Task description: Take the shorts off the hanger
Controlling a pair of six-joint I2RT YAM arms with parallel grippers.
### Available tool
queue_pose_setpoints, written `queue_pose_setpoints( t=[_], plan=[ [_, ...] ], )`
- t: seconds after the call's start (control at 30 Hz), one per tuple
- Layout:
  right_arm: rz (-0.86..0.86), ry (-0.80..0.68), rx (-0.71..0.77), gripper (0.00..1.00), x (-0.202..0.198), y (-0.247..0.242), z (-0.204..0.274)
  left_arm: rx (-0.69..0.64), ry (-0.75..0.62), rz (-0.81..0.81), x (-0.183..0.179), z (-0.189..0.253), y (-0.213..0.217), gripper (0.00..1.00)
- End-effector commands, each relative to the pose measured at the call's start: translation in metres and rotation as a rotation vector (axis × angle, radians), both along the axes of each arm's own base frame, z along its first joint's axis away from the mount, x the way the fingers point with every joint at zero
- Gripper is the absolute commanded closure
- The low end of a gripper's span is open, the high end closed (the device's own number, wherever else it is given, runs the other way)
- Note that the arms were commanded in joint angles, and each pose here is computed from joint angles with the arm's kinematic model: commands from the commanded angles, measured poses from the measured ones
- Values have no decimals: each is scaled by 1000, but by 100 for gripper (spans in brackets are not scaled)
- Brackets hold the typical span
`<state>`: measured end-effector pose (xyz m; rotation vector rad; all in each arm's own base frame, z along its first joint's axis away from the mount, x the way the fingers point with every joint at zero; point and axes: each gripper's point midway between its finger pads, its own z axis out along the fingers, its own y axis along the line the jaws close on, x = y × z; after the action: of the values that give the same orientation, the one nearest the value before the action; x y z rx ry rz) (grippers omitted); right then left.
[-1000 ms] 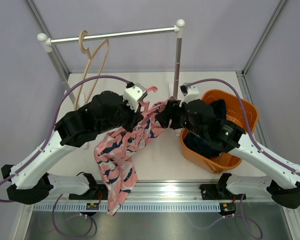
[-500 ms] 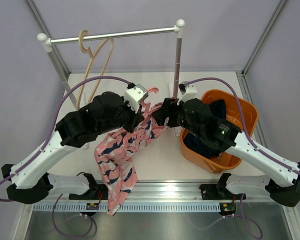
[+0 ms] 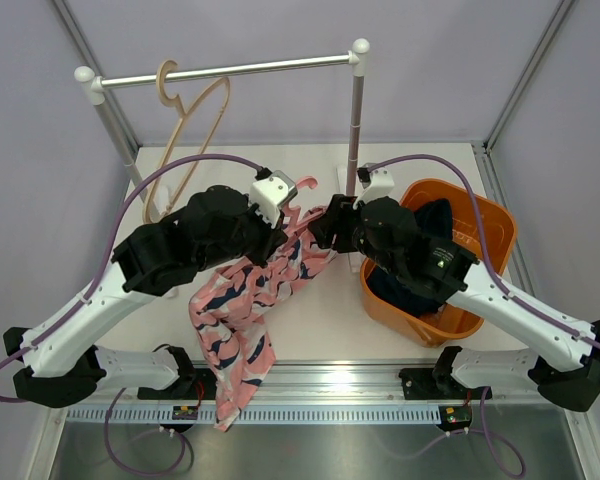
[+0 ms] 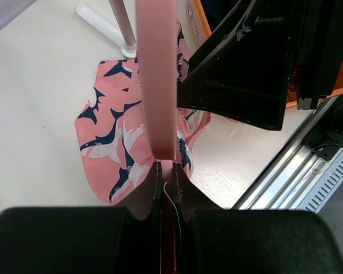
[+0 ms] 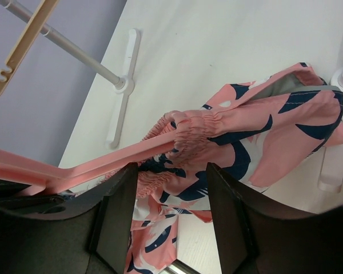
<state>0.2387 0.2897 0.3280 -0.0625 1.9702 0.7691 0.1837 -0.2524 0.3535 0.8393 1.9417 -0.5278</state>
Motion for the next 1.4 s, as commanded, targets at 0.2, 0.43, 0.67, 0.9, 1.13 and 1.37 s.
queue_pose_setpoints(
  t=[0.2,0.43,0.67,0.9,1.13,1.37],
  plan=[
    [-72,-36,-1,54,15,1,5,-122,-34,-51,-12,30,-10,100],
    [-123,-50,-42,73,22,-8,0,-129,-29,-76,-18,32,-9,100],
    [-202,-85,-83,100,28,-26,10,-112,-19,-67,-20,27,-3,100],
    [-302,-96,-152,100,39,-56,11,-115,-15,-59,-26,28,7,100],
    [-390,-71,-172,100,59,-100,8,-150,-11,-74,-38,35,16,100],
    [-448,-57,-197,100,72,-126,1,-166,-15,-86,-44,39,23,100]
  ],
)
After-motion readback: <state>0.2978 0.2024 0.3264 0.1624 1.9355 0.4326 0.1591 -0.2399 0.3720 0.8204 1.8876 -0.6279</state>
